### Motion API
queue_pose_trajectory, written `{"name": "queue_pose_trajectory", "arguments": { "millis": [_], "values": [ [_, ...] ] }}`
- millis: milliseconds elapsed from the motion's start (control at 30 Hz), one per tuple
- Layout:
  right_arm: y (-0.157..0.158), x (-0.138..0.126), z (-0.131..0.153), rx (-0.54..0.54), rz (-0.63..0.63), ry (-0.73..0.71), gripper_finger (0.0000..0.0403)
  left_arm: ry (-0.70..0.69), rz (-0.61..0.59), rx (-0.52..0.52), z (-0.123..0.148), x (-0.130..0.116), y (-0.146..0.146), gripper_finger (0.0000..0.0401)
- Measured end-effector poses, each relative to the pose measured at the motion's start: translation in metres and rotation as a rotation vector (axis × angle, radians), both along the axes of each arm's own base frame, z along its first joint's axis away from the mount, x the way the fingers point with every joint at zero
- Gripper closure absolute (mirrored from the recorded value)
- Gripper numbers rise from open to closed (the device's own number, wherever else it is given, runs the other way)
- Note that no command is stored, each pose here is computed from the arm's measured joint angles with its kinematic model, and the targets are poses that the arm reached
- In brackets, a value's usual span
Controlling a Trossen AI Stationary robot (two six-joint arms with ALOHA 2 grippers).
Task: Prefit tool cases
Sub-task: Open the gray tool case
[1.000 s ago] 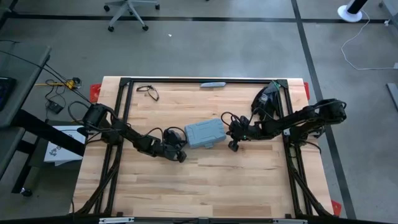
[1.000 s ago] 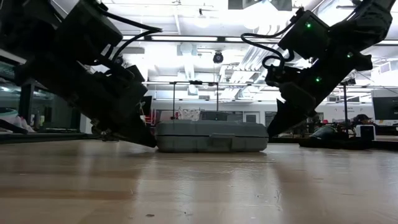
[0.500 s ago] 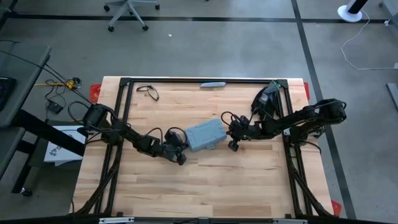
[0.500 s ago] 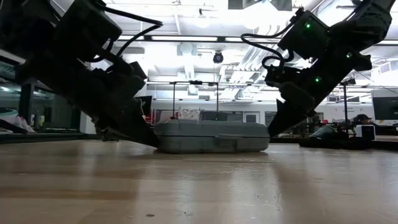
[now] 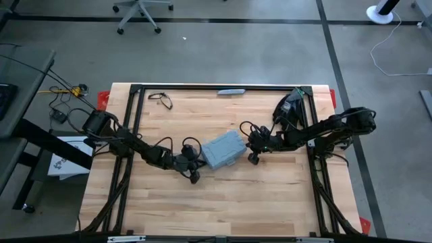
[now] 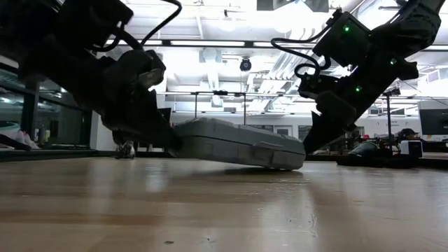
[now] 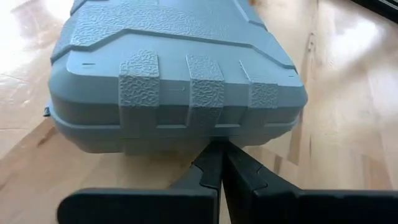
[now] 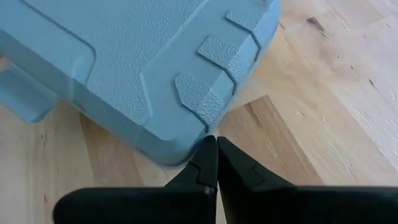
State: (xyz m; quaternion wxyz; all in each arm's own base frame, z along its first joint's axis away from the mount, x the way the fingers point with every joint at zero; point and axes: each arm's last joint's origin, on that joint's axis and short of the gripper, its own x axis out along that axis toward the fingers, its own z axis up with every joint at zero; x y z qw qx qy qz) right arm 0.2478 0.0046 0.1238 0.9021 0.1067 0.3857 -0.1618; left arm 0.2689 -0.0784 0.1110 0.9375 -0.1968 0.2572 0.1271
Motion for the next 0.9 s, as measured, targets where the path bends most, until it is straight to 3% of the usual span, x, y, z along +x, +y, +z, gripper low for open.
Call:
{"name": "queue_pose_trajectory", "arguments": {
  "millis": [67, 300, 900],
  "values": [
    [0.0, 0.0, 0.0, 0.0, 0.0, -0.001, 0.0403, 0.01, 0.011, 0.006, -0.001, -0.001, 0.0, 0.0401],
    [0.0, 0.0, 0.0, 0.002, 0.002, 0.001, 0.0403, 0.019, 0.227, 0.091, -0.005, -0.006, 0.008, 0.0401],
    [0.001, 0.001, 0.001, 0.008, 0.008, -0.006, 0.0403, 0.08, 0.206, 0.044, 0.0, -0.013, 0.005, 0.0401]
  ]
}}
